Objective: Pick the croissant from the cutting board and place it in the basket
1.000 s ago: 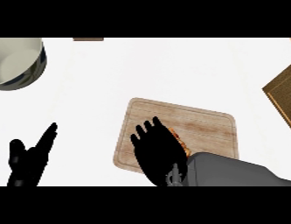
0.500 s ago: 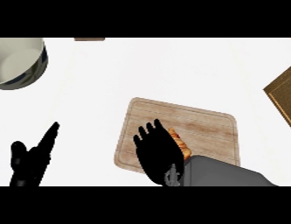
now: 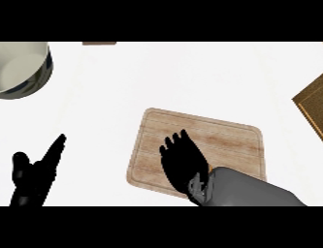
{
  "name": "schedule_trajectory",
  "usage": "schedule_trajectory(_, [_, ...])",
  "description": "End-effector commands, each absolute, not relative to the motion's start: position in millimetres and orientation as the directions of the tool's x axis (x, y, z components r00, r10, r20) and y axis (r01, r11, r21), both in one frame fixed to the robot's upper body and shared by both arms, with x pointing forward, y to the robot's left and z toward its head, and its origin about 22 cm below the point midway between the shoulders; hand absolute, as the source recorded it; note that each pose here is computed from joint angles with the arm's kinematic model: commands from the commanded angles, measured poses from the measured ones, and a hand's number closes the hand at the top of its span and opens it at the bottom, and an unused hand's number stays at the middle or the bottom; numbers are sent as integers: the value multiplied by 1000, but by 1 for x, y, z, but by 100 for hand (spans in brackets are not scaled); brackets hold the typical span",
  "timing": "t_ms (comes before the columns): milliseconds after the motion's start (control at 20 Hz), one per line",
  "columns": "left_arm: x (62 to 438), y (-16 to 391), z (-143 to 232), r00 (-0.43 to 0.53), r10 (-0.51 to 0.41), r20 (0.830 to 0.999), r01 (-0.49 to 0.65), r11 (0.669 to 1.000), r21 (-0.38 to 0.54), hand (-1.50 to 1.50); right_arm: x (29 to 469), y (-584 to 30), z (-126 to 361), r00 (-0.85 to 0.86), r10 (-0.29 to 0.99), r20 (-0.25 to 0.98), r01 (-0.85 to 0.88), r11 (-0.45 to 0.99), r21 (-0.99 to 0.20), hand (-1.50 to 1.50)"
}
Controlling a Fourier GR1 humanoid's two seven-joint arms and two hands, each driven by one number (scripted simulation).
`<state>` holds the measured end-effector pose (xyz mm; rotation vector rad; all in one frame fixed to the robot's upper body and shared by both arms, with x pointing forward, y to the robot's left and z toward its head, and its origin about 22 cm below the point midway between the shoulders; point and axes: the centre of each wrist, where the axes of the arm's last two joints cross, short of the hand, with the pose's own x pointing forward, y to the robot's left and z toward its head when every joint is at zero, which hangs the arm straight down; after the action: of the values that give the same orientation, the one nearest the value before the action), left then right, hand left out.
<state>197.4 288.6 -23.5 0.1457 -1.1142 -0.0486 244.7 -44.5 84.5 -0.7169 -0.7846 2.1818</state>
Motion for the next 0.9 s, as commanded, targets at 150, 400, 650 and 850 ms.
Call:
schedule_trajectory(150, [212, 294, -33, 528, -99, 843, -42, 989, 142, 0, 243, -33, 71, -599, 757, -261, -407, -568, -716, -150])
schedule_trajectory(400, [202, 301, -42, 520, -77, 851, -55, 991, 123, 0, 258, -55, 77, -588, 762, -272, -413, -572, -708, -150])
schedule_trajectory(650, [189, 281, -60, 528, -102, 843, -36, 989, 142, 0, 248, -55, 55, -664, 689, -292, -349, -630, -694, 150])
schedule_trajectory(850, [198, 299, -44, 535, -97, 839, -31, 990, 135, 0, 248, -53, 53, -687, 652, -320, -277, -642, -715, 150])
